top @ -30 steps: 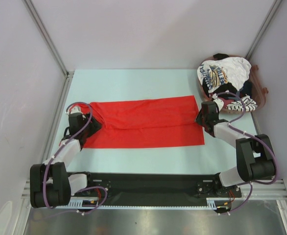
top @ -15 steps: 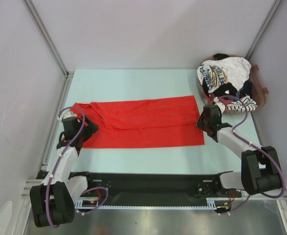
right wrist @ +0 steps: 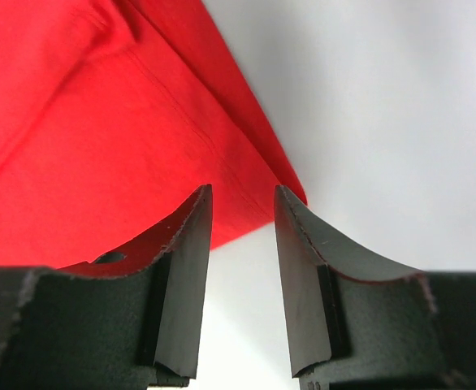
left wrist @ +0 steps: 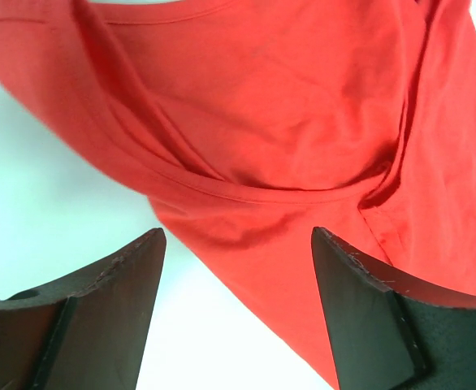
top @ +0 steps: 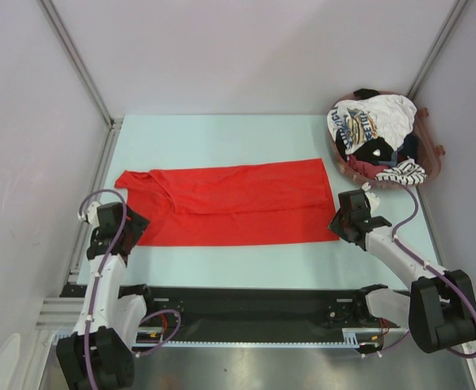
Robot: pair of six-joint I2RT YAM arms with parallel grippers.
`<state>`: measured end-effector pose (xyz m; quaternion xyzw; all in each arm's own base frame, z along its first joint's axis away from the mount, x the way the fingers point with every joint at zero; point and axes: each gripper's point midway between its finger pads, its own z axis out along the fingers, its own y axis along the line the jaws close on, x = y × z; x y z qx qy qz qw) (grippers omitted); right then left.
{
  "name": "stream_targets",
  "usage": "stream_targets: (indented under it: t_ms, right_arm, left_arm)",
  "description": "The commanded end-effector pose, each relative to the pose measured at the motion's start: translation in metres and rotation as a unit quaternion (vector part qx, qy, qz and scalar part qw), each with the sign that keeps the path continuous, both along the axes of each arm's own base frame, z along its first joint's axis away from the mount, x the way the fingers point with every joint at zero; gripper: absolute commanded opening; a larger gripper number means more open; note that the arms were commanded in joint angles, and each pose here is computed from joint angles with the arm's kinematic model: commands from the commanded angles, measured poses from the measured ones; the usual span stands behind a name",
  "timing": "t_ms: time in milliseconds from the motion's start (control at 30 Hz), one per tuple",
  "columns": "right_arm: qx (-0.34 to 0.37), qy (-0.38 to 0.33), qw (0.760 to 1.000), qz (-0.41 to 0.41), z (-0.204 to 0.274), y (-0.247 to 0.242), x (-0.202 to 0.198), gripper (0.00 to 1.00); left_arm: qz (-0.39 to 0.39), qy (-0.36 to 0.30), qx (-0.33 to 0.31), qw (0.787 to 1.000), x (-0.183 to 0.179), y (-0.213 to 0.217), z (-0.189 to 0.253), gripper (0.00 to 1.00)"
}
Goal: Fold and stack the tank tops
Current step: Fold the tank top
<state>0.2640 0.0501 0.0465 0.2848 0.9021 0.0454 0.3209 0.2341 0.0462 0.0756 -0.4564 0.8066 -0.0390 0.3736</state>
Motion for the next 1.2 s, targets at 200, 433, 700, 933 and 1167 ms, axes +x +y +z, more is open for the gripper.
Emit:
stream_targets:
  t_ms: [200, 433, 700, 933, 1167]
  right_arm:
    - [0.05, 0.03, 0.997, -0.04, -0.015, 0.009, -0.019, 0.41]
    - [0.061, 0.036, 0.996, -0.058, -0.025, 0.01, -0.03, 0.41]
    - [0.049, 0.01, 0.996, -0.069, -0.026, 0.006, -0.015, 0.14]
    - [0.042, 0.015, 0.997, -0.057, -0.03, 0.007, -0.015, 0.0]
    - [0.044, 0.014, 0.998, -0.046, -0.028, 0.01, -0.019, 0.0]
  left_arm:
    - [0.067, 0.007, -0.004, 0.998, -0.007, 0.018, 0.003, 0.77]
    - [0.1, 0.034, -0.006, 0.994, -0.011, 0.032, -0.014, 0.77]
    - [0.137, 0.036, -0.01, 0.99, -0.012, 0.046, -0.031, 0.75]
    - [0.141, 0.018, -0.025, 0.989, 0.01, 0.054, -0.039, 0.73]
    - [0.145, 0.053, -0.057, 0.986, 0.028, 0.054, -0.071, 0.73]
